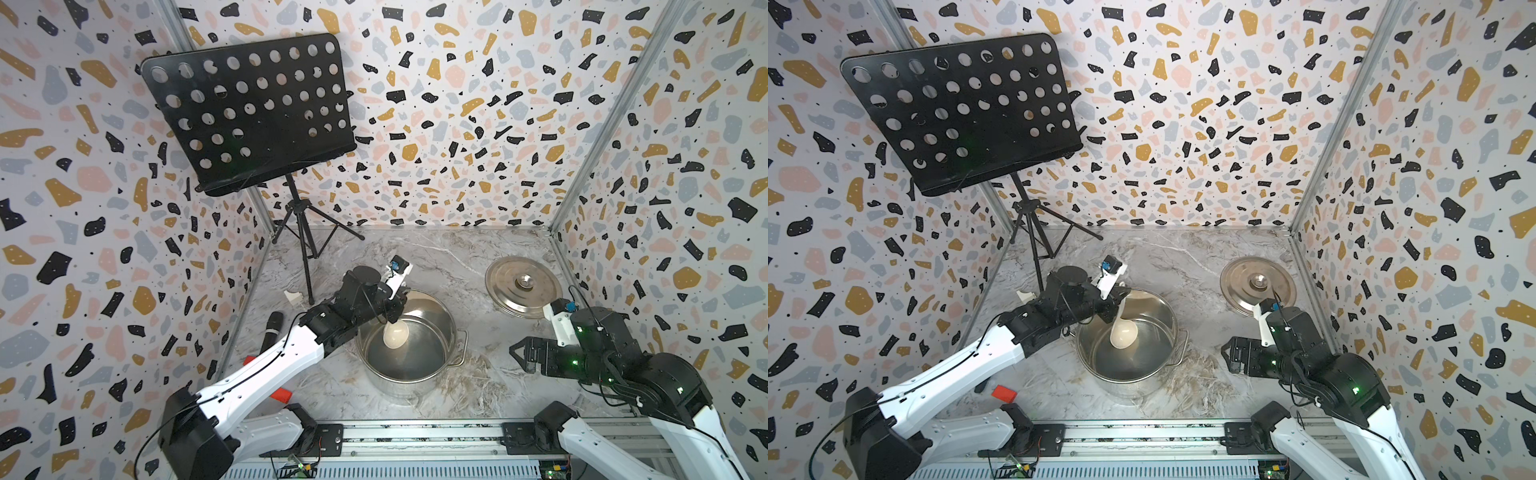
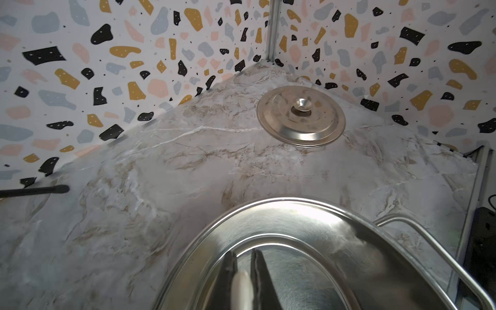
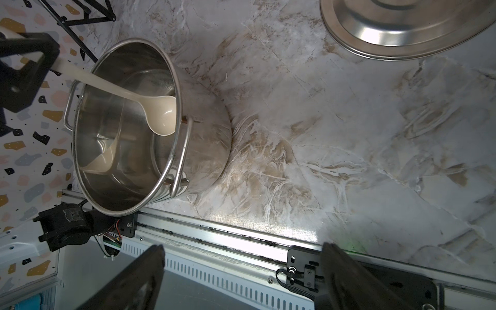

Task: Stir the soup with a spoon
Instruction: Stir the soup in the pan with a stick.

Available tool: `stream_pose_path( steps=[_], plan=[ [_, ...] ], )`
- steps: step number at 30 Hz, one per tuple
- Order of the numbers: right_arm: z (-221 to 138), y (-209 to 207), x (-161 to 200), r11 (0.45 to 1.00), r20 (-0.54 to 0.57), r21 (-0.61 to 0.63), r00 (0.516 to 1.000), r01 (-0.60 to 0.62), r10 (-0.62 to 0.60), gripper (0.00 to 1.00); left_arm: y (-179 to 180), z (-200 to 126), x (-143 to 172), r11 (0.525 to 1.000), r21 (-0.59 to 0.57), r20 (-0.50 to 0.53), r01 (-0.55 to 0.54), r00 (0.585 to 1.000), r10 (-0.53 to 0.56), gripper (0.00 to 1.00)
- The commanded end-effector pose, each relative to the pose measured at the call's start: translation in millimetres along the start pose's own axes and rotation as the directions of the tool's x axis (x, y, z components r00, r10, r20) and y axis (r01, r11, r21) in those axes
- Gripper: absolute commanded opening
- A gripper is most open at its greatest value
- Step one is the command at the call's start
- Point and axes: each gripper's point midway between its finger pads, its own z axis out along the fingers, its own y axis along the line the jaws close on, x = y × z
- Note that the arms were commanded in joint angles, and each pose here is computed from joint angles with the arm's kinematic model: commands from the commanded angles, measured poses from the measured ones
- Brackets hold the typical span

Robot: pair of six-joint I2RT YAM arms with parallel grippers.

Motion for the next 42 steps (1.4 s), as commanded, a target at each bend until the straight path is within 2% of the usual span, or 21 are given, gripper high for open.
stream_pose_path(
  steps=[1, 5, 9, 14, 18, 27, 30, 34, 42],
  plan=[
    [-8, 4, -4, 1.0, 0.026, -0.02, 1.0, 0.018, -0.018, 0.95, -29, 5, -38, 0.99, 0.126, 0.108, -0.065, 0.993, 0.051, 0.0],
    [-11, 2, -3, 1.0, 0.032, -0.015, 0.999, 0.017, -0.017, 0.95, -63, 12, -45, 0.967, 0.22, 0.118, -0.126, 0.988, 0.102, 0.0],
    [-11, 0, -1, 1.0, 0.037, -0.013, 0.999, 0.012, -0.011, 0.95, -102, 10, -38, 0.93, 0.319, 0.111, -0.183, 0.982, 0.155, 0.0],
    [-11, -1, -1, 1.0, 0.043, -0.008, 0.999, 0.009, -0.009, 0.95, -136, -4, -11, 0.885, 0.404, 0.068, -0.23, 0.973, 0.221, 0.0],
    [-10, -2, -1, 1.0, 0.038, -0.001, 0.999, 0.009, -0.009, 0.95, -148, -26, 17, 0.865, 0.442, 0.027, -0.238, 0.967, 0.253, 0.0],
    [-7, 0, -4, 1.0, 0.034, 0.001, 0.999, 0.013, -0.013, 0.95, -113, -69, 55, 0.925, 0.308, -0.032, -0.222, 0.969, 0.244, 0.0],
    [-6, 2, -6, 1.0, 0.03, -0.004, 0.999, 0.014, -0.013, 0.95, -92, -77, 61, 0.953, 0.239, -0.04, -0.184, 0.979, 0.199, 0.0],
    [-6, 4, -7, 1.0, 0.032, -0.011, 0.999, 0.013, -0.013, 0.95, -54, -86, 55, 0.988, 0.119, -0.008, -0.098, 0.995, 0.1, 0.0],
    [-10, 6, -6, 0.999, 0.039, -0.03, 0.999, 0.013, -0.012, 0.95, -8, -68, 27, 0.999, -0.016, 0.049, -0.049, 0.998, 0.05, 0.0]
  ],
)
